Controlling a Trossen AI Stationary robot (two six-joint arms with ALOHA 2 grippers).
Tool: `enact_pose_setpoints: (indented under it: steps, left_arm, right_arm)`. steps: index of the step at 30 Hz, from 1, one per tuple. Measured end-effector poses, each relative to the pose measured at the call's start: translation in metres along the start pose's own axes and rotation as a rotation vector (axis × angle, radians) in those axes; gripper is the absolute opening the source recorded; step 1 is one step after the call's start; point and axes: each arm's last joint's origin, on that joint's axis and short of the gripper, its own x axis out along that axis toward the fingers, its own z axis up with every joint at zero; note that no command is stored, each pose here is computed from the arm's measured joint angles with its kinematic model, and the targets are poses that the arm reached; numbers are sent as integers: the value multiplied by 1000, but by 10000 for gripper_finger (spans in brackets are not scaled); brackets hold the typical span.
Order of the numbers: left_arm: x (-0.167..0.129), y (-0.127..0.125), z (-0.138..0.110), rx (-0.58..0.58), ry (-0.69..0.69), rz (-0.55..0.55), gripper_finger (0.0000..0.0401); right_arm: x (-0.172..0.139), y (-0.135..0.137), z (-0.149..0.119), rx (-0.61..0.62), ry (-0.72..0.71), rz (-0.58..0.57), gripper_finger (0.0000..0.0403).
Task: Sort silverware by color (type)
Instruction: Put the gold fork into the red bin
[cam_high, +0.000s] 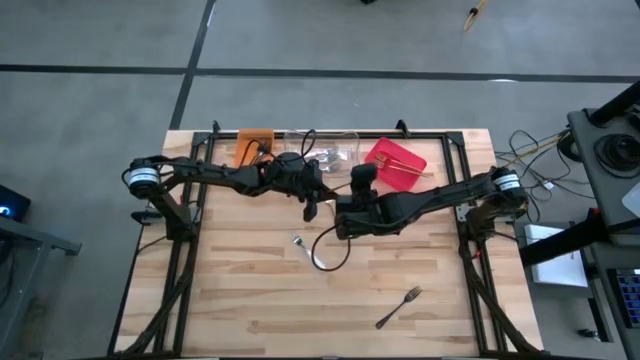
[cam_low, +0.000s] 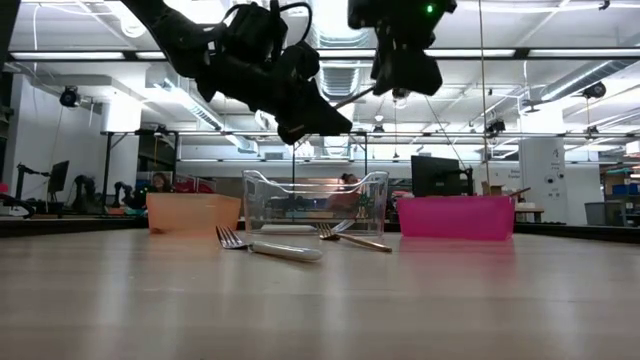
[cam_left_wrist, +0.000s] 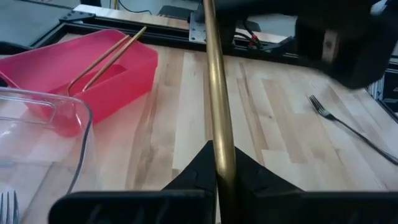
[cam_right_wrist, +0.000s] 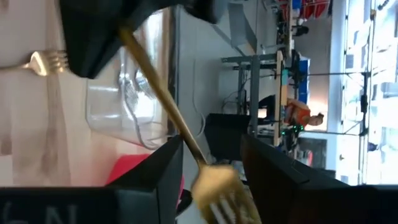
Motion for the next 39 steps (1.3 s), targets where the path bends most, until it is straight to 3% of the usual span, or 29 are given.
enact_pose_setpoints:
  steps: [10,13,16,24,34,39]
  left_arm:
    - [-2,-1,-12,-60,-53,-14,0]
    - [-4,-2,-18,-74,-76,-42,0]
    - [-6,-3,-21,-80,-105,-47,0]
    - [-9,-4,-18,-86,-189,-83,0]
    - [-15,-3,-26,-79,-272,-78,0]
    - [-22,-4,-35,-101,-313,-85,0]
  right_arm:
    - [-15,-23,-10,112,-42,-5,160]
    - [-16,-23,-9,127,-75,68,155]
    - [-16,-22,-4,124,-123,126,139]
    - [-14,-21,9,135,-190,107,84]
    - [-29,-42,-5,325,-238,130,50]
    - [-42,-56,-21,434,-358,175,30]
